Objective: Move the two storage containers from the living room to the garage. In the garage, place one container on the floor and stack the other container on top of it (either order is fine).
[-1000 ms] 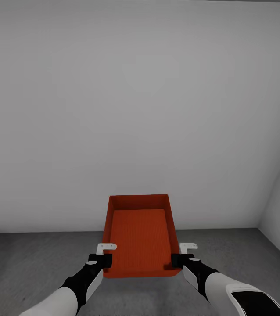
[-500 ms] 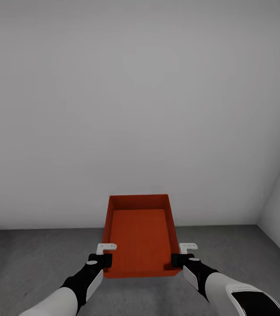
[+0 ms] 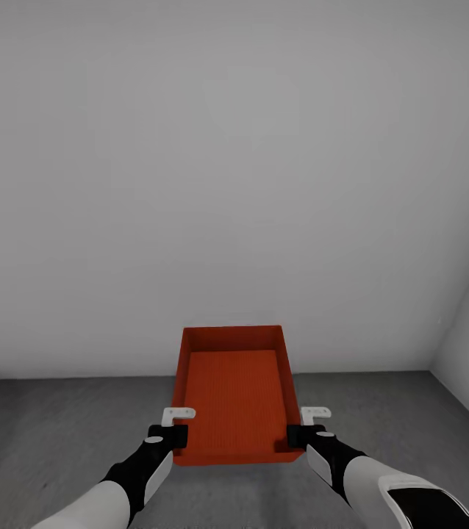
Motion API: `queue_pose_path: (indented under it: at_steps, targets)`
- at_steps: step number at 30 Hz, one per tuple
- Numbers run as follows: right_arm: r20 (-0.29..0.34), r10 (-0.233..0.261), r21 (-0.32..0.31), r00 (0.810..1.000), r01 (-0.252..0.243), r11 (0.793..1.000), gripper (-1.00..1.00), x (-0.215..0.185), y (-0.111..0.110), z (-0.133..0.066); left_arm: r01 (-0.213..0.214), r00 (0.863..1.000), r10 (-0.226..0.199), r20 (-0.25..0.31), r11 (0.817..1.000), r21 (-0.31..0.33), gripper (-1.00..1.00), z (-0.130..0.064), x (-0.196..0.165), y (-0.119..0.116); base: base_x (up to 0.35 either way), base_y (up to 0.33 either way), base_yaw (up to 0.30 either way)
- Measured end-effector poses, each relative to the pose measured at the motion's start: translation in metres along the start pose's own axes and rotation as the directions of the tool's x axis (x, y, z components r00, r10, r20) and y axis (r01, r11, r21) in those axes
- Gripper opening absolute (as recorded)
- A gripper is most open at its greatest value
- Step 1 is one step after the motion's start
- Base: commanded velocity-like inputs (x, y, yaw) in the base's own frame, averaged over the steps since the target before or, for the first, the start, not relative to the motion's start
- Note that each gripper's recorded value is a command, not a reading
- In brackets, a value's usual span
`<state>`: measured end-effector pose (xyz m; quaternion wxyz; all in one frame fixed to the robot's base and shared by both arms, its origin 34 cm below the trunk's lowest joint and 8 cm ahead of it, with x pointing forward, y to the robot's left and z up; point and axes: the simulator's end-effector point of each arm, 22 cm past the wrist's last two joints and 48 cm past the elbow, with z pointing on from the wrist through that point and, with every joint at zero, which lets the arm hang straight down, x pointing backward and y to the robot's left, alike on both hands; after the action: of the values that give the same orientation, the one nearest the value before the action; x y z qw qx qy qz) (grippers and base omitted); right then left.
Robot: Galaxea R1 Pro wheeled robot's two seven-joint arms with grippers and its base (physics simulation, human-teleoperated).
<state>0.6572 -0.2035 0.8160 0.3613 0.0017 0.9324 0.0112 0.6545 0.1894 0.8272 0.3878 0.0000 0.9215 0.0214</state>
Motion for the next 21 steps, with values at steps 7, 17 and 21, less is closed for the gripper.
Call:
queue_pose_path:
  at_steps: [7, 17, 21]
  targets:
    - [-0.011, 0.0, 0.0, 1.0, 0.0, 1.0, -1.0, 0.006, 0.0, 0.003, 0.0, 1.0, 0.0, -0.011, 1.0, 0.0, -1.0, 0.003, 0.006, 0.0, 0.0, 0.0, 0.0]
    - [-0.027, 0.001, 0.0, 1.0, -0.001, 1.0, -1.0, 0.014, 0.0, 0.007, -0.001, 1.0, 0.001, -0.027, 1.0, 0.0, -1.0, 0.007, 0.014, 0.0, 0.0, 0.0, 0.0]
    - [-0.034, 0.001, 0.0, 0.999, -0.001, 1.0, -1.0, 0.017, 0.0, 0.009, -0.001, 0.999, 0.001, -0.034, 1.0, 0.001, -1.0, 0.008, 0.017, -0.001, 0.0, 0.0, 0.0]
